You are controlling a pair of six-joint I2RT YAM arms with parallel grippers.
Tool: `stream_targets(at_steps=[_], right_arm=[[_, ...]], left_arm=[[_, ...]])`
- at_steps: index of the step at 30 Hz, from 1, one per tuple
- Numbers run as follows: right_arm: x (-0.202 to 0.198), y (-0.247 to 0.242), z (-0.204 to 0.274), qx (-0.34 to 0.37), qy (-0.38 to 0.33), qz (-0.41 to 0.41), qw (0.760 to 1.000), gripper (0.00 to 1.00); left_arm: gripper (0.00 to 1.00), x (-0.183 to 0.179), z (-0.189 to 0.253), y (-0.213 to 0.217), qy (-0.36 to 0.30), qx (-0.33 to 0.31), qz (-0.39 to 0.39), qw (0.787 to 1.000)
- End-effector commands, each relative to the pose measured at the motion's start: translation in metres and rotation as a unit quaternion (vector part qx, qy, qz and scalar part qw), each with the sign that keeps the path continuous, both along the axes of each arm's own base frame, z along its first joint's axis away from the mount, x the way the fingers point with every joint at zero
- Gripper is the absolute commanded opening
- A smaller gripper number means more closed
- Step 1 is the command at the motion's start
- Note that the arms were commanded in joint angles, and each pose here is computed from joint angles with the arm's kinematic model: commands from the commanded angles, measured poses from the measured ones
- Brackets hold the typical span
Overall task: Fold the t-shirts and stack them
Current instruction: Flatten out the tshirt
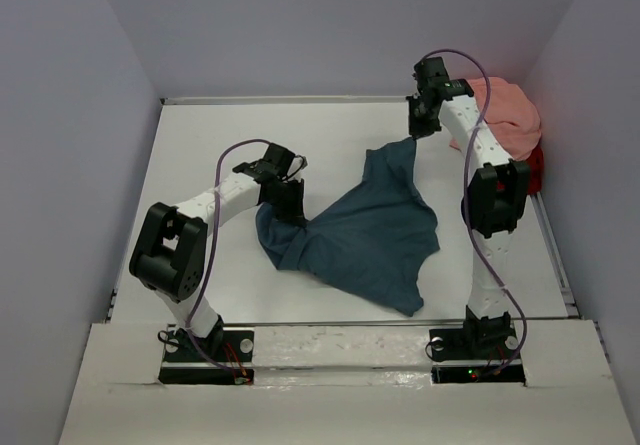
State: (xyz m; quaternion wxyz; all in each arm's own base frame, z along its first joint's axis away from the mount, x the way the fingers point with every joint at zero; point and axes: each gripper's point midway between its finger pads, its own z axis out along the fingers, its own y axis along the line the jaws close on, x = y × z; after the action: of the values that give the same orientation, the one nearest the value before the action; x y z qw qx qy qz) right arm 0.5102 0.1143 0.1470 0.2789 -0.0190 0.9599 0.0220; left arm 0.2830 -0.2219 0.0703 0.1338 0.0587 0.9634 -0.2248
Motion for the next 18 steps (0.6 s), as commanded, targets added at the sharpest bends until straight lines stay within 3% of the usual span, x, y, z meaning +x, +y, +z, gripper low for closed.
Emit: stream_targets(at_steps=[1,10,18], right_arm=[[0.001,-0.002,-0.007,-0.012,0.005,-0.006,1.000,0.00],[0.033,-0.022,-0.077,-0.040,0.014,-0.036,0.998,0.00],[0.055,-0.041,-0.079,-0.045,-0.005,-0.052,0.998,0.00]], left_arm=[[0.00,0.001,0.007,0.000,-0.002,-0.003,-0.010,1.000],[0.00,-0.006,0.010,0.005,0.000,0.001,-0.007,1.000],[0.00,-0.015,0.012,0.012,0.004,0.006,-0.003,1.000]])
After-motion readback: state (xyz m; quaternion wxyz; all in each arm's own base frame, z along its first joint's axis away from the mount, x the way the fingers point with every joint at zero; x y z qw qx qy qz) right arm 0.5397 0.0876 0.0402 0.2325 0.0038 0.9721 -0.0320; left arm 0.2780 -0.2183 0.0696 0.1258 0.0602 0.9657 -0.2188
